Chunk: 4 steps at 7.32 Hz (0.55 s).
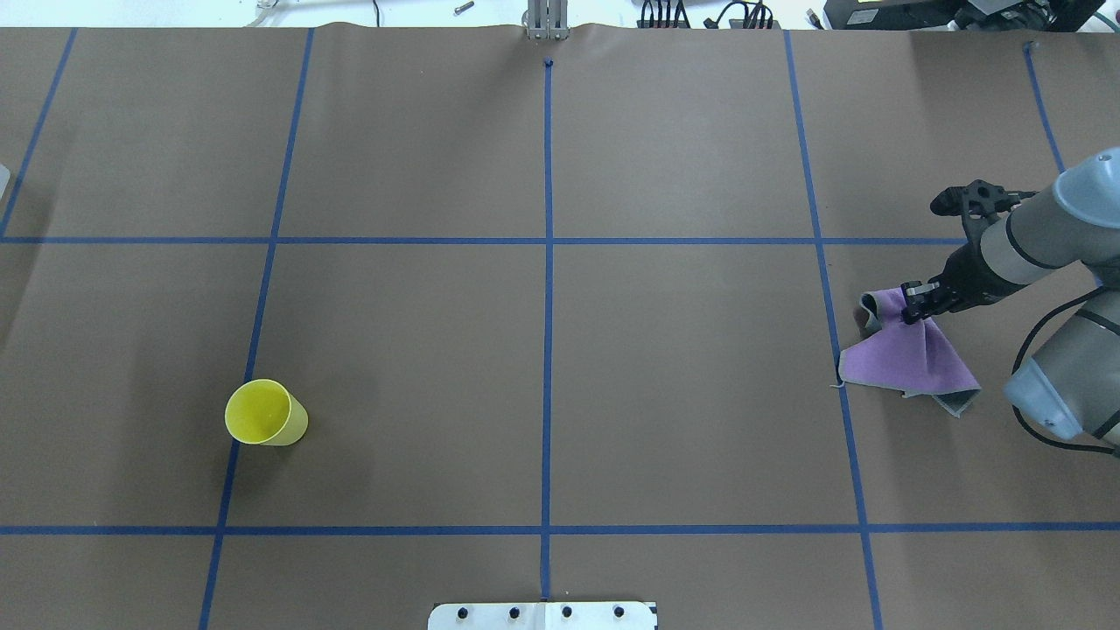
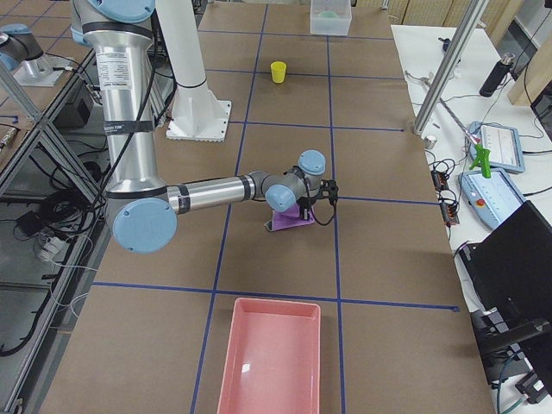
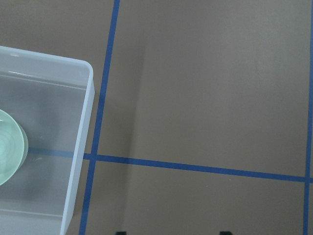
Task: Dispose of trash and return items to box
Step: 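Reach the right gripper to the purple cloth and pinch it, then carry the purple cloth with the right gripper into the pink bin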
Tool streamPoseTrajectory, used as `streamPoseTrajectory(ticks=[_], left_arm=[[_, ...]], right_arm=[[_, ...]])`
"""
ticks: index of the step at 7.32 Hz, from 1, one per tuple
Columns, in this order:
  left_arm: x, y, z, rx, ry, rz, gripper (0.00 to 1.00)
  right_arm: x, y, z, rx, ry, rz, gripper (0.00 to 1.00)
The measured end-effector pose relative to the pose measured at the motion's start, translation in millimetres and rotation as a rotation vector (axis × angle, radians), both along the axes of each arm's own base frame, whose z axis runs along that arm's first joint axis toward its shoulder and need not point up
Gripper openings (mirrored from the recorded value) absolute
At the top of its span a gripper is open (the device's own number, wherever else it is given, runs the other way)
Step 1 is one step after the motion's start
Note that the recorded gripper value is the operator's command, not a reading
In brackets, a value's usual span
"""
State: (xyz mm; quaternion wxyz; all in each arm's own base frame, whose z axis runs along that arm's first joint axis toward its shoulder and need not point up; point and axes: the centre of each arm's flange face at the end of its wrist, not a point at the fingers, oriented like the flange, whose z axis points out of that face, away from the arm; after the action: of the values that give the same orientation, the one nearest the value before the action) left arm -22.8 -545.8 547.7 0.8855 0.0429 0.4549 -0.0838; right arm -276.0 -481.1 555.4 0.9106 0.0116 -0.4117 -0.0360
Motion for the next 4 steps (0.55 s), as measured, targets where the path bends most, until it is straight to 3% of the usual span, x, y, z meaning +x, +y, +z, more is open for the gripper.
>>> streamPoseTrajectory(ticks=[2, 4], left_arm=[[0, 0, 0, -0.001, 0.000, 0.000, 0.71], [0, 0, 1, -0.001, 0.000, 0.000, 0.71]], right_arm=[[15, -5, -10, 0.013, -0.020, 0.015, 0.00], [89, -13, -24, 0.002, -0.101, 0.074, 0.00]])
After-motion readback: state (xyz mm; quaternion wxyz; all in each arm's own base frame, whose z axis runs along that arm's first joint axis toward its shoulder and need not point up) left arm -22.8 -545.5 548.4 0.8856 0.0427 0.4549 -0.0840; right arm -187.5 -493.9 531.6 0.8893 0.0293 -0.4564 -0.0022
